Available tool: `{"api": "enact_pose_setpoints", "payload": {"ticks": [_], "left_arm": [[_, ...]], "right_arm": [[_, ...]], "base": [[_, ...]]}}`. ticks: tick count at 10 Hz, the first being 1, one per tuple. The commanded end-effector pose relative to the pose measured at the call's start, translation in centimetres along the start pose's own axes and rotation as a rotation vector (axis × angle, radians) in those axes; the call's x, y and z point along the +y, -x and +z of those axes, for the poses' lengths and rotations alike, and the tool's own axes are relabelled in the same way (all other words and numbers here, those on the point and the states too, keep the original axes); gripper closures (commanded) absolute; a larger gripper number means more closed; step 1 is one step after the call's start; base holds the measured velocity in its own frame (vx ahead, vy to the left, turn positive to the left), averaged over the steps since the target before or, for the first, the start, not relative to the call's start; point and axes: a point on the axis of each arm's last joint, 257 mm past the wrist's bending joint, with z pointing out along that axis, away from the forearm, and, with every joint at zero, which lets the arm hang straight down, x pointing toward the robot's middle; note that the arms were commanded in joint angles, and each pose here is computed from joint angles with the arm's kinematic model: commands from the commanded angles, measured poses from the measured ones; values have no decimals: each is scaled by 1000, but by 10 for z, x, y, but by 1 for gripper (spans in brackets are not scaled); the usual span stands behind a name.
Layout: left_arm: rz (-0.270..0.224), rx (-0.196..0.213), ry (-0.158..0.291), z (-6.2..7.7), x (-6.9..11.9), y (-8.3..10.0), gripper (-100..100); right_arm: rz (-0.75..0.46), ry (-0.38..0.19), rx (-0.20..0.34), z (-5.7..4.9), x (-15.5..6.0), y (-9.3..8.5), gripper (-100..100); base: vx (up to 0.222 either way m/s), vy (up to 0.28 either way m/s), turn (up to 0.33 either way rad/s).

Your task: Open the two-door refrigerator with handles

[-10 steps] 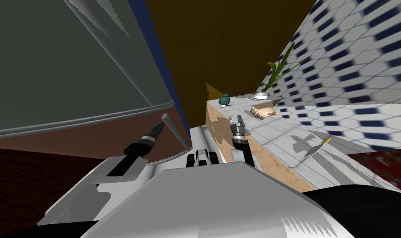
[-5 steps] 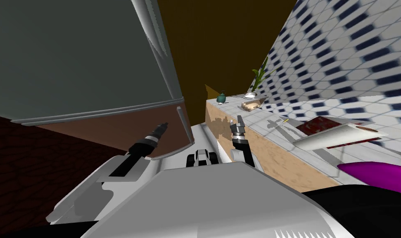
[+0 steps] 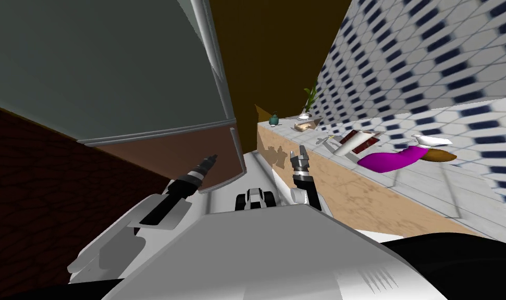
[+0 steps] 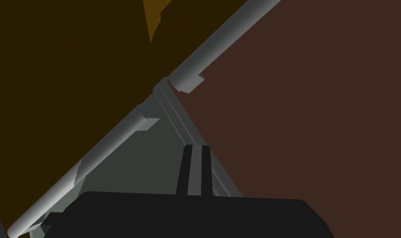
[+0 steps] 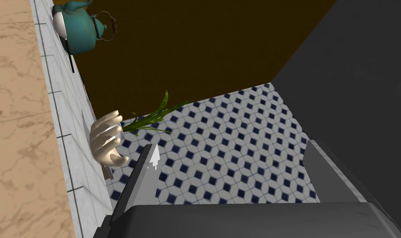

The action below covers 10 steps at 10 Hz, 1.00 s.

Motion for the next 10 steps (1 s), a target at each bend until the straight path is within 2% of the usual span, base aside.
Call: {"api": "enact_pose_setpoints", "payload": {"ticks": [1,4,6,8,10], "left_arm": [[0,-2,33,3,17,1,-100],[0,-17,94,8,47,8,-100],[-4,-44,130,12,63,20,-100],[-7,-71,139,15,65,32,-100],[-5,-98,133,16,57,46,-100]], "right_arm": [[0,-1,0,0,0,0,0],[0,-1,0,0,0,0,0],[0,-1,0,0,0,0,0],[0,-1,0,0,0,0,0],[0,-1,0,0,0,0,0]], "base": [[-28,8,7],[60,-29,0],[132,-57,8],[187,-107,9],[192,-118,11]]}}
